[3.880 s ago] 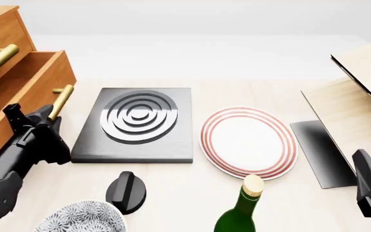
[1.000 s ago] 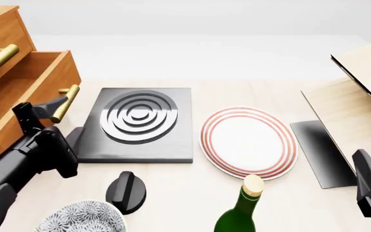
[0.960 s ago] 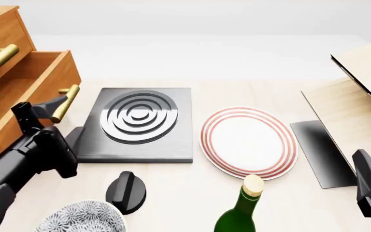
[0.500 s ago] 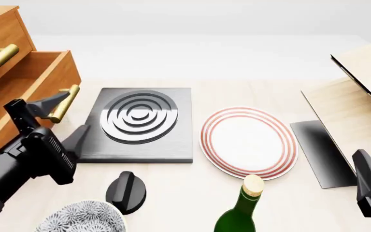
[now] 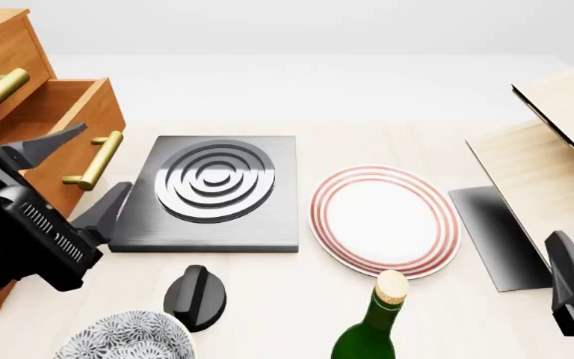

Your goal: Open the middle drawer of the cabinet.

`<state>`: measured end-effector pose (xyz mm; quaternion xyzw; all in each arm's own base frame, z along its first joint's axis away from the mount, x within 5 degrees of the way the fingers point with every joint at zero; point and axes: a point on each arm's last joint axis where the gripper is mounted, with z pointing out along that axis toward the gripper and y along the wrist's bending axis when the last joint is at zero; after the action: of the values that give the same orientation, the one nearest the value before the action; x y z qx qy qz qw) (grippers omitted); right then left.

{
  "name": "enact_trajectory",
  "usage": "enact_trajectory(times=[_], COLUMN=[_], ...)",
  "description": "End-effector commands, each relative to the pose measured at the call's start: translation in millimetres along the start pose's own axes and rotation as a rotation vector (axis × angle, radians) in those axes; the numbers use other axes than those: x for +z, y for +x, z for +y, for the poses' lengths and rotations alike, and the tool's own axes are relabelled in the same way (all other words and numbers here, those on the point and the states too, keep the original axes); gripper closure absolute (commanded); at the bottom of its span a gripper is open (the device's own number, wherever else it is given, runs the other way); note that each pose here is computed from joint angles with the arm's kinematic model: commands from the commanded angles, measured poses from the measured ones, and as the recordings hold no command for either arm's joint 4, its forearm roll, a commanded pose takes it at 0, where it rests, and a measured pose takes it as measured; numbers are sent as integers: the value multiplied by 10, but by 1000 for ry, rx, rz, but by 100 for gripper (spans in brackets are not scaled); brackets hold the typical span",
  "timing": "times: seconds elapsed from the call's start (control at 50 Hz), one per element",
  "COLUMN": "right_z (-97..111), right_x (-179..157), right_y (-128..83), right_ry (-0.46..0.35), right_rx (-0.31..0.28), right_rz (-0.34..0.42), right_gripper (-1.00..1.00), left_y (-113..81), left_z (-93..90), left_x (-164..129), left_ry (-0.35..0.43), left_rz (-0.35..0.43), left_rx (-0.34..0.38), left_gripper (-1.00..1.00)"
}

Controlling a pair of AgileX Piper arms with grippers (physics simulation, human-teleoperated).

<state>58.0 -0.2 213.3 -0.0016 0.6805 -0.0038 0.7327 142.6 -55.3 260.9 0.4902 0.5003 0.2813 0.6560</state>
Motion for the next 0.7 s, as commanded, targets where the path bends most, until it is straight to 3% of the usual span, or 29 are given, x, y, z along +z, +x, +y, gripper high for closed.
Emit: enact_trajectory(times=[0.02,0.06,0.22,0.24,0.32,0.58,0.68,0.7], right_z=[0,0,0,0,0,0,0,1], right_x=[-4,-4,-4,-4,-4,-4,-4,-4], right_y=[-1,-1,-1,-1,-1,-1,-1,-1], right_ry=[0,-1,0,-1,-1,-1,-1,-1], right_rx=[1,2,2,2,2,2,2,2], right_rz=[-3,-3,-3,-3,-3,-3,-3,-3], right_gripper=[-100,-100,-100,-100,-100,-100,-100,-100], left_y=[-118,-150,-184,-205,-237,-322,-326,-340], left_z=[213,285,418,501,576,798,802,832], left_x=[-162,-183,-273,-293,-339,-529,-535,-534], left_ry=[-38,-38,-59,-51,-50,-71,-55,-50], left_rz=[-41,-44,-41,-28,-30,-40,-34,-33], left_rx=[-107,-149,-200,-255,-293,-413,-435,-470], left_gripper=[-100,-100,-100,-100,-100,-100,-100,-100])
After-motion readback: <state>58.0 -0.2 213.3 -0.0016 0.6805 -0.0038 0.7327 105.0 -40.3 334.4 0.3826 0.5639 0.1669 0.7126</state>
